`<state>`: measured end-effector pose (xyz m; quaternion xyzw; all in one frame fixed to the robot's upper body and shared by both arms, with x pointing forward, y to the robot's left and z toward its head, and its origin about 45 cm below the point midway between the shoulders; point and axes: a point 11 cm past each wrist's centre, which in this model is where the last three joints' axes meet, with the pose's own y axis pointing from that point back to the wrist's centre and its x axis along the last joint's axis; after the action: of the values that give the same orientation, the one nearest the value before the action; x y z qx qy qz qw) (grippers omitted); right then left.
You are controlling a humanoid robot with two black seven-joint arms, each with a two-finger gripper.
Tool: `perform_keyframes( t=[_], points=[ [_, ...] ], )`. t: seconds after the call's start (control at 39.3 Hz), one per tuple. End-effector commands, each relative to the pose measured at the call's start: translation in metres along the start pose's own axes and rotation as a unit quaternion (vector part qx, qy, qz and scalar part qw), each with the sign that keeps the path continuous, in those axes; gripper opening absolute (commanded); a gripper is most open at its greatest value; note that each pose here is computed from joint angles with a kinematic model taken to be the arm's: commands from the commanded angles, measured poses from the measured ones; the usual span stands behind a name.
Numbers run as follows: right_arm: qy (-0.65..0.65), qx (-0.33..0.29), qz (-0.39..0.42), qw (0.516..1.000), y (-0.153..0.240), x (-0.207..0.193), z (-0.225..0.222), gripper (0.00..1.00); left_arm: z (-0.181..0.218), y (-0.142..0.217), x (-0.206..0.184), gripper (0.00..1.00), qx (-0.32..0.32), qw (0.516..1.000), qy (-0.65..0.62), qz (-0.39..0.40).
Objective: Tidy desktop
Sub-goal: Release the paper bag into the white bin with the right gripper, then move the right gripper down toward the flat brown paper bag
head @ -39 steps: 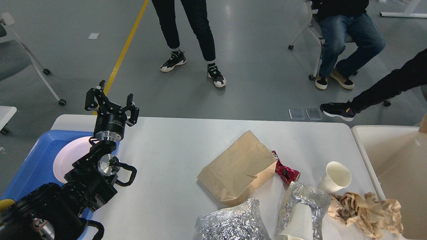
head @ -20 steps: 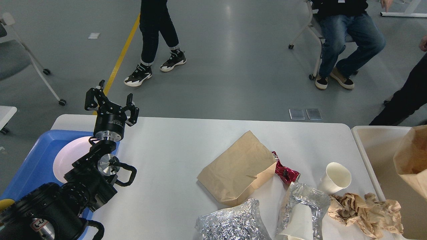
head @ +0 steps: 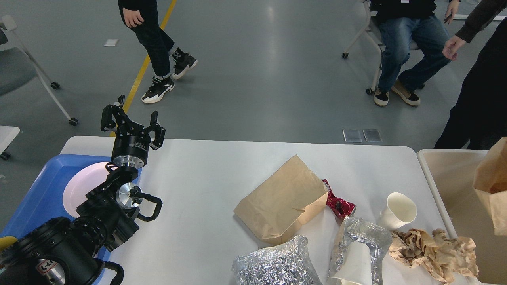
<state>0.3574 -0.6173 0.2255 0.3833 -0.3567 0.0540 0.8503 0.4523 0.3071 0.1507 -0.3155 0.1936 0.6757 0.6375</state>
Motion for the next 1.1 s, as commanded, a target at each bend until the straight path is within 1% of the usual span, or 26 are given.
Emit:
perform_keyframes(
  t=[0.0,0.1,0.31,0.46,0.48,0.69,0.71,0.76,0.79,0.87,0.89,1.07],
  points=[
    [-0.003,0.003,0.0,1.0,0.0,-0.001,-0.002,0.92,0.001,0.0,0.0,0.97,0.0,1.0,-0.001,0.0],
    [-0.003,0.003,-0.002,1.0,0.0,-0.002,-0.002,1.0,0.0,0.0,0.0,0.97,0.0,1.0,0.0,0.0],
    [-0.02,0.017,-0.015,1.0,0.004,0.001,-0.008,1.0,0.0,0.0,0.0,0.97,0.0,1.0,0.0,0.0],
    [-0.096,0.062,-0.069,0.991,0.024,0.016,-0.002,1.0,0.0,0.0,0.0,0.97,0.0,1.0,0.0,0.0],
    [-0.111,0.085,-0.075,0.987,0.038,0.029,-0.007,1.0,0.0,0.0,0.0,0.97,0.0,1.0,0.0,0.0],
    [-0.142,0.186,-0.052,0.971,0.113,0.104,-0.038,1.0,0.0,0.0,0.0,0.97,0.0,1.0,0.0,0.0],
    [-0.141,0.213,-0.057,0.965,0.133,0.114,-0.047,1.0,0.001,0.0,0.0,0.97,0.0,1.0,-0.001,0.0],
    [-0.134,0.237,-0.065,0.96,0.152,0.121,-0.058,1.0,0.0,0.0,0.0,0.97,0.0,1.0,0.0,0.0],
    [-0.124,0.261,-0.084,0.954,0.169,0.122,-0.07,1.0,0.001,0.0,0.001,0.97,-0.001,1.0,0.0,0.001],
    [-0.094,0.29,-0.12,0.945,0.192,0.117,-0.092,1.0,0.001,0.0,0.001,0.97,-0.001,1.0,0.0,0.001],
    [-0.068,0.305,-0.143,0.939,0.207,0.114,-0.106,1.0,0.0,0.0,0.0,0.97,0.0,1.0,0.0,0.0],
    [-0.03,0.369,-0.173,0.913,0.268,0.127,-0.148,1.0,0.001,0.0,0.0,0.97,0.0,1.0,-0.001,0.0]
  ],
)
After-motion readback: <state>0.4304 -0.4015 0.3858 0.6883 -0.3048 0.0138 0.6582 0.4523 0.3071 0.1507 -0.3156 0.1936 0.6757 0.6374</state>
